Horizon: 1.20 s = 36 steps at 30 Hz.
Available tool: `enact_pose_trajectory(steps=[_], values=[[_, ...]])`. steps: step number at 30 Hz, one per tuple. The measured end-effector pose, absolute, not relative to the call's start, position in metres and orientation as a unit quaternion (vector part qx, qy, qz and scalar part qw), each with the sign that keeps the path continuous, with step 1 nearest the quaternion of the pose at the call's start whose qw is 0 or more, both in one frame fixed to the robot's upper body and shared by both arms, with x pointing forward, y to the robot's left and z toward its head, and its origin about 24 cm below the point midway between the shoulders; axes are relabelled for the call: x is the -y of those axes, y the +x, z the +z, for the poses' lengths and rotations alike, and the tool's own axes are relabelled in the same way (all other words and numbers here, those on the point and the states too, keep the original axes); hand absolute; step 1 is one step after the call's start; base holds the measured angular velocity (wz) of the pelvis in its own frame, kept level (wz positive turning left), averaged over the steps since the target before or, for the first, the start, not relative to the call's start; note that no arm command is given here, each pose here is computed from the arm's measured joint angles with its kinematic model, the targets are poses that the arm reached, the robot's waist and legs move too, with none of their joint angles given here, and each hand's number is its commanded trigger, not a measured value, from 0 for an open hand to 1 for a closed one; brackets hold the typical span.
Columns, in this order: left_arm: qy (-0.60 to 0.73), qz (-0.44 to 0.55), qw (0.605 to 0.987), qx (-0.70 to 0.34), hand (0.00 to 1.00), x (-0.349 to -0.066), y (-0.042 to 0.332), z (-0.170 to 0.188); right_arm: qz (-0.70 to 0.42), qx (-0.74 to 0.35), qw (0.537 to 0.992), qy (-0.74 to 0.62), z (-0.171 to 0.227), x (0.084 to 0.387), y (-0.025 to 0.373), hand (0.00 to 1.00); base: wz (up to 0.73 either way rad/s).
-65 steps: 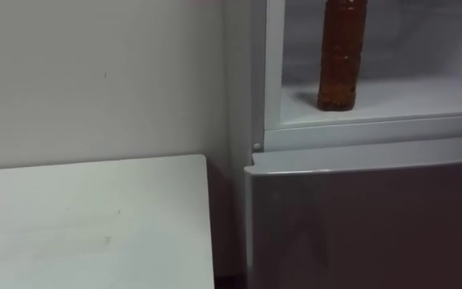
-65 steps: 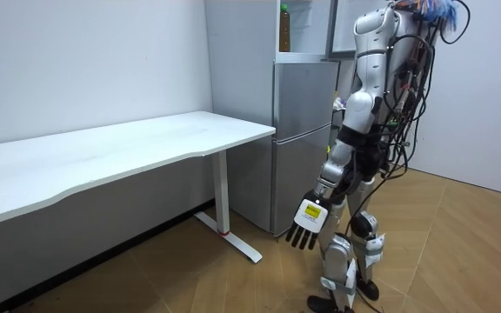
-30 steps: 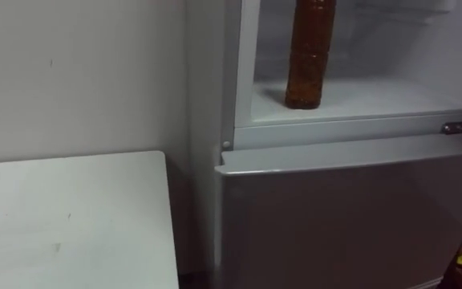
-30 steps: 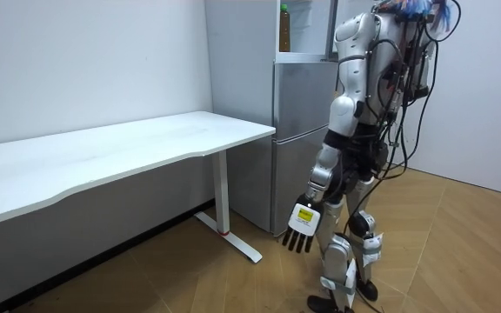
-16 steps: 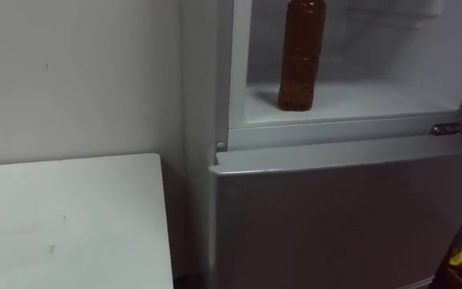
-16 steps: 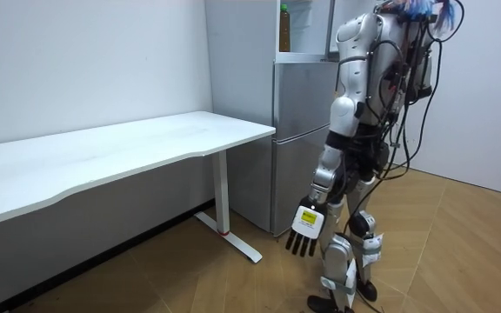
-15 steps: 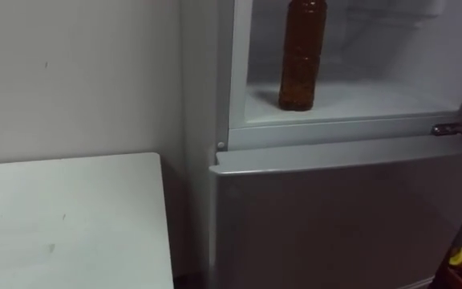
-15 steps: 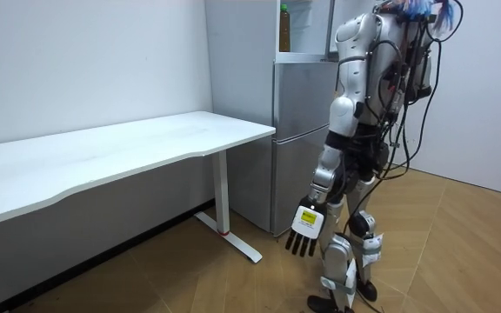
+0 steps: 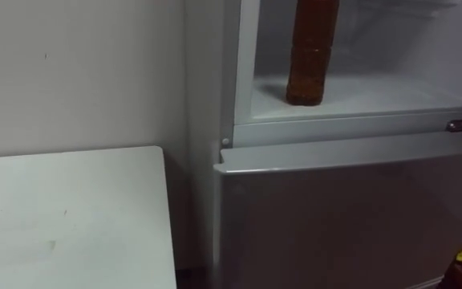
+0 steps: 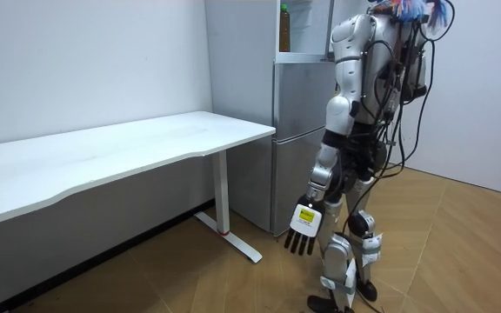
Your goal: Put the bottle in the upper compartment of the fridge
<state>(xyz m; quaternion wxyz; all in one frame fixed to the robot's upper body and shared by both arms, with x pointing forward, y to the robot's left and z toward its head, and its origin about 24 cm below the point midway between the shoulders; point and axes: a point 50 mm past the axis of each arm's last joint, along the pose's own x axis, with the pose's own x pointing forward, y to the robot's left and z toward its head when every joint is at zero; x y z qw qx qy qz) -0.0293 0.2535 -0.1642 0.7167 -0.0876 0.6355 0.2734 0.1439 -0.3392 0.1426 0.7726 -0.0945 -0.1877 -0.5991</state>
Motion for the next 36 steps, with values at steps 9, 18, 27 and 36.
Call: enact_pose_trajectory(steps=[9,18,27,36], values=[[-0.088,0.272,0.708,-0.646,0.00,-0.252,-0.036,-0.165,-0.561,0.212,0.789,-0.135,0.153,0.328,0.149,0.00,-0.01],[-0.082,0.264,0.709,-0.650,0.00,-0.252,-0.035,-0.165,-0.508,0.225,0.818,-0.148,0.156,0.313,0.160,0.00,0.00],[-0.080,0.257,0.712,-0.648,0.00,-0.250,-0.031,-0.166,-0.473,0.221,0.839,-0.152,0.154,0.308,0.165,0.00,0.00],[-0.075,0.246,0.714,-0.652,0.00,-0.248,-0.030,-0.166,-0.446,0.233,0.852,-0.145,0.159,0.302,0.174,0.00,0.00]])
